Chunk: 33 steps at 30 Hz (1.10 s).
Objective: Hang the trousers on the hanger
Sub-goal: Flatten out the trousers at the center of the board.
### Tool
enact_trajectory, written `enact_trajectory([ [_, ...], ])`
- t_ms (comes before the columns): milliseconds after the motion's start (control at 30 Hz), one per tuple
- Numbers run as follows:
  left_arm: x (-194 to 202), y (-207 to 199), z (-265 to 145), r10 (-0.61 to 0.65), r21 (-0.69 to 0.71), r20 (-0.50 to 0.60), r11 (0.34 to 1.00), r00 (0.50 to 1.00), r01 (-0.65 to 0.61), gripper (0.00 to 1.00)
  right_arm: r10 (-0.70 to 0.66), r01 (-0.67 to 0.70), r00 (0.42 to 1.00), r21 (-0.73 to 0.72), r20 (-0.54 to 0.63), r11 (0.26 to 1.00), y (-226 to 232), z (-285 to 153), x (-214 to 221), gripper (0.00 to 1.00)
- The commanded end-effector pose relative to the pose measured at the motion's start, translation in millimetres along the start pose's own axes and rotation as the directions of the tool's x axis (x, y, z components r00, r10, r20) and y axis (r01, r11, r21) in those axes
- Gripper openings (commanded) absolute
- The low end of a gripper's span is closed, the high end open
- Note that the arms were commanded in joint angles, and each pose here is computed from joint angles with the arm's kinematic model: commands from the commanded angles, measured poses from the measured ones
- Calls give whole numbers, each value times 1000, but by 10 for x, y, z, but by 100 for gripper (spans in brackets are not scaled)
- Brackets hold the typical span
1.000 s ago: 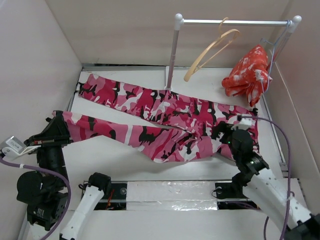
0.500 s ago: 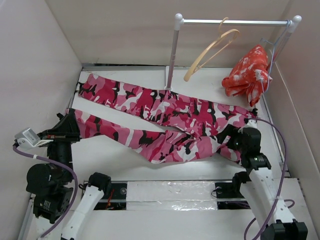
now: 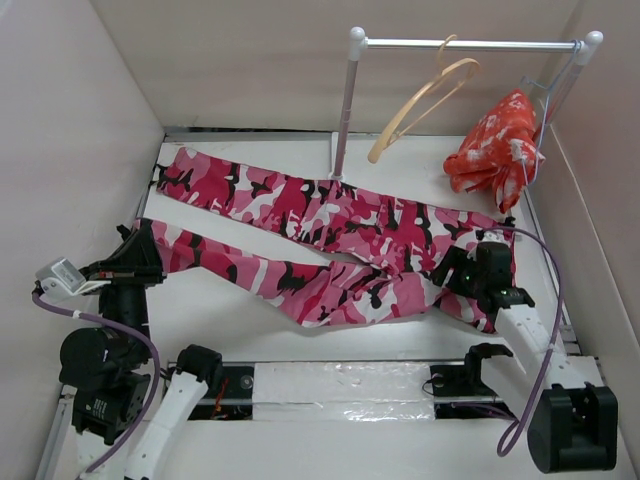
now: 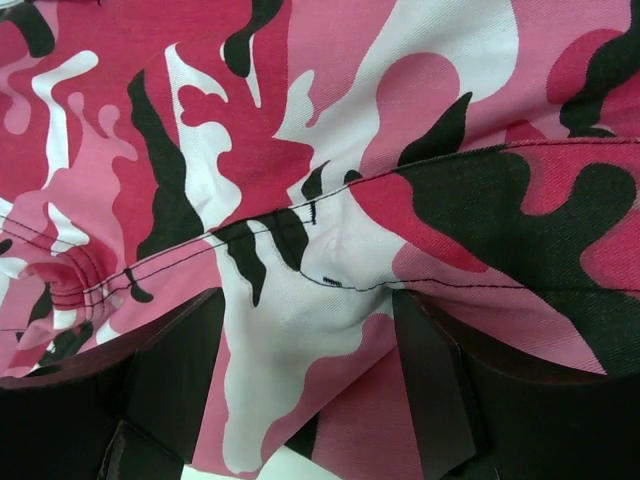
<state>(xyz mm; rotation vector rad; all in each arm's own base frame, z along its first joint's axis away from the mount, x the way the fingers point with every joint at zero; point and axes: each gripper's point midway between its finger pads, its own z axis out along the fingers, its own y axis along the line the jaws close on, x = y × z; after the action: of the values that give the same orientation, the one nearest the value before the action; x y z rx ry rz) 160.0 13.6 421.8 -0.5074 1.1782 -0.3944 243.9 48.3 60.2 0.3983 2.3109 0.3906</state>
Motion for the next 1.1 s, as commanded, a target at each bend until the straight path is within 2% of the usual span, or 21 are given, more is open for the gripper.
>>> enact_trajectory([
  [0, -211, -59, -29, -37, 31, 82, 999, 996, 35, 0, -36, 38, 995, -23, 88, 999, 86, -2, -278, 74],
  [167, -207, -42, -58, -38, 35, 87, 999, 995, 35, 0, -34, 33, 999, -94, -10, 995, 204, 0, -11, 69],
  [267, -214, -39, -89, -52, 45, 95, 998, 994, 47, 0, -20, 18, 1000, -113, -10, 993, 244, 64, 19, 51],
  [300, -204, -44, -90, -53, 50, 92, 998, 994, 49, 0, -16, 13, 999, -99, -31, 995, 217, 120, 47, 38],
  [367, -216, -32, -101, -53, 47, 98, 998, 994, 48, 0, -21, 21, 1000, -88, -1, 996, 243, 187, -113, 26],
  [400, -213, -20, -101, -48, 42, 98, 998, 994, 44, 0, -21, 20, 1000, -66, -12, 998, 217, 259, -141, 11],
  [467, -215, 4, -99, -43, 29, 101, 999, 994, 41, 0, -35, 39, 998, -77, 51, 996, 343, 308, -477, 0],
  [533, -202, 16, -96, -42, 25, 100, 999, 994, 40, 0, -39, 45, 998, -105, 58, 993, 467, 398, -664, 0],
  [567, -181, 28, -87, -37, 20, 97, 999, 995, 36, 0, -42, 61, 991, -149, 126, 987, 660, 365, -995, 0],
  [667, -189, 91, -61, -27, -25, 97, 999, 995, 30, 0, -67, 98, 985, -190, 161, 977, 974, 449, -1312, 0],
  [700, -179, 110, -55, -23, -37, 92, 999, 995, 27, 0, -72, 118, 972, -202, 223, 972, 1142, 397, -1666, 0],
  [733, -175, 127, -45, -19, -49, 93, 999, 995, 24, 0, -90, 134, 972, -200, 219, 970, 1221, 442, -1746, 0],
  [767, -158, 127, -33, -19, -51, 89, 998, 996, 23, 0, -109, 135, 981, -158, 159, 978, 1146, 657, -1703, 0],
  [800, -153, 131, -26, -17, -55, 88, 998, 996, 22, 0, -116, 149, 975, -176, 188, 973, 1279, 680, -1932, 0],
  [833, -153, 140, -20, -15, -62, 88, 998, 996, 21, 0, -129, 161, 976, -183, 174, 970, 1309, 776, -1958, 0],
  [900, -150, 143, -6, -7, -70, 83, 997, 997, 13, 0, -169, 180, 983, -187, 74, 966, 1265, 1068, -1799, 2],
  [967, -127, 141, 7, -3, -71, 74, 997, 997, 8, 0, -204, 218, 975, -221, 83, 951, 1313, 1086, -1794, 13],
  [1033, -96, 120, 14, -9, -55, 71, 998, 997, 12, 0, -224, 254, 963, -219, 153, 942, 1390, 862, -1780, 44],
  [1067, -71, 119, 19, -12, -51, 70, 999, 998, 15, 0, -233, 254, 963, -161, 138, 954, 1192, 841, -1614, 58],
])
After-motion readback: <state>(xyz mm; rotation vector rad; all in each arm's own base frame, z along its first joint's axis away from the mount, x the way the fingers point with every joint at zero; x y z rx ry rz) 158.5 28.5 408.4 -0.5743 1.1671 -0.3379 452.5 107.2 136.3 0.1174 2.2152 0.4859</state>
